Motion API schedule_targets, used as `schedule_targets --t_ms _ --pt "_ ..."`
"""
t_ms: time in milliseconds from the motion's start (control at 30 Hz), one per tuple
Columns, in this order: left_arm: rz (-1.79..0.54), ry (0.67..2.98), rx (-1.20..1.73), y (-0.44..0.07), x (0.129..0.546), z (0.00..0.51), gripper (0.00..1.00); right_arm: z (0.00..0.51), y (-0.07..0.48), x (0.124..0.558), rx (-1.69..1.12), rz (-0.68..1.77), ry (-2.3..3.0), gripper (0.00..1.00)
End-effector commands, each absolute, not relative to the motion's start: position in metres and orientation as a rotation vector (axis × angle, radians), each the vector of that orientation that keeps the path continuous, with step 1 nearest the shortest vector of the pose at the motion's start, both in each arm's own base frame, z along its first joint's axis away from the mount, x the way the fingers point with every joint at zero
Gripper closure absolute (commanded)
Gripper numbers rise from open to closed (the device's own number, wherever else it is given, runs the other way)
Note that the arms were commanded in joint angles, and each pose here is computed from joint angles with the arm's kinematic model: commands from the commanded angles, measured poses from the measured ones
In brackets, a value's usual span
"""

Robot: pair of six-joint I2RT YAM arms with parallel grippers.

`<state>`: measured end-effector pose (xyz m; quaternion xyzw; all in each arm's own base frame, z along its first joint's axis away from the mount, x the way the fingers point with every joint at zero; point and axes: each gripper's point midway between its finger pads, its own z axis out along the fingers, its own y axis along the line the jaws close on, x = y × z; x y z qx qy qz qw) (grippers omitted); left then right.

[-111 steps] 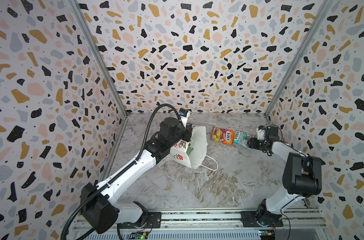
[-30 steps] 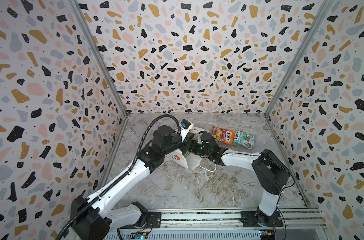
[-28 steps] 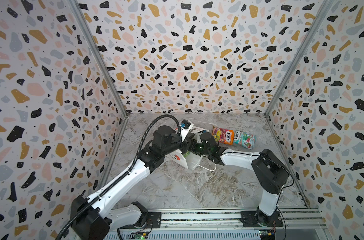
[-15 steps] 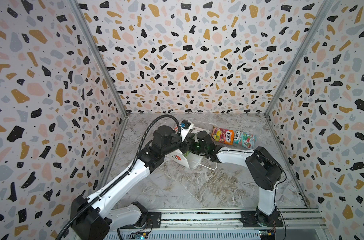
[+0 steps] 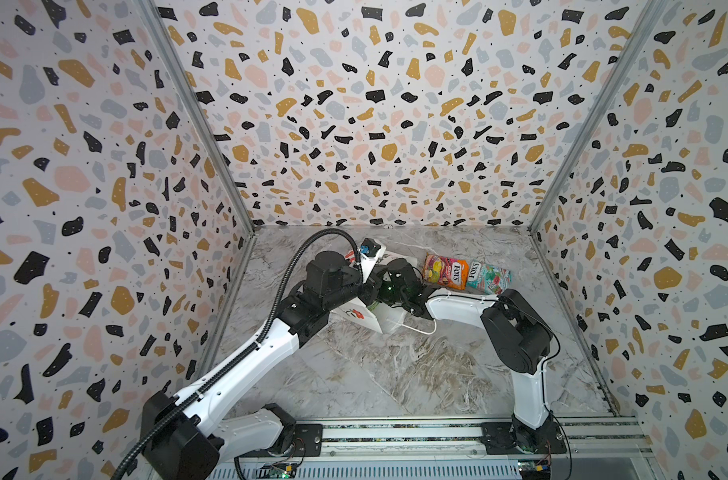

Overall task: Take the snacks out of the paper bag
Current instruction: 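Lower the right gripper into the bag onto the green Spring Tea packet, then grasp the green Spring Tea packet with the right gripper and lift it out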

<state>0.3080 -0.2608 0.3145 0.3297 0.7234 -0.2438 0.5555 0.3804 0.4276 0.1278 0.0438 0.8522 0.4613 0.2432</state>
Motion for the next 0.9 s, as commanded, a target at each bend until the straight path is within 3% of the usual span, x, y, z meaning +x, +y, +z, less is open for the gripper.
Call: schedule_targets --t_ms 0,367,867 --pt "-0.543 1.636 0.697 -0.253 0.312 0.34 1.0 0.157 0.418 0.38 0.079 1.252 2.245 1.0" --pt "-0.383 1.695 0.517 -0.225 0.336 0.338 1.0 0.176 0.399 0.361 -0.044 1.168 2.227 1.0" --pt "-0.362 1.709 0.495 -0.221 0.339 0.336 1.0 0.197 0.387 0.342 -0.186 1.097 2.24 1.0"
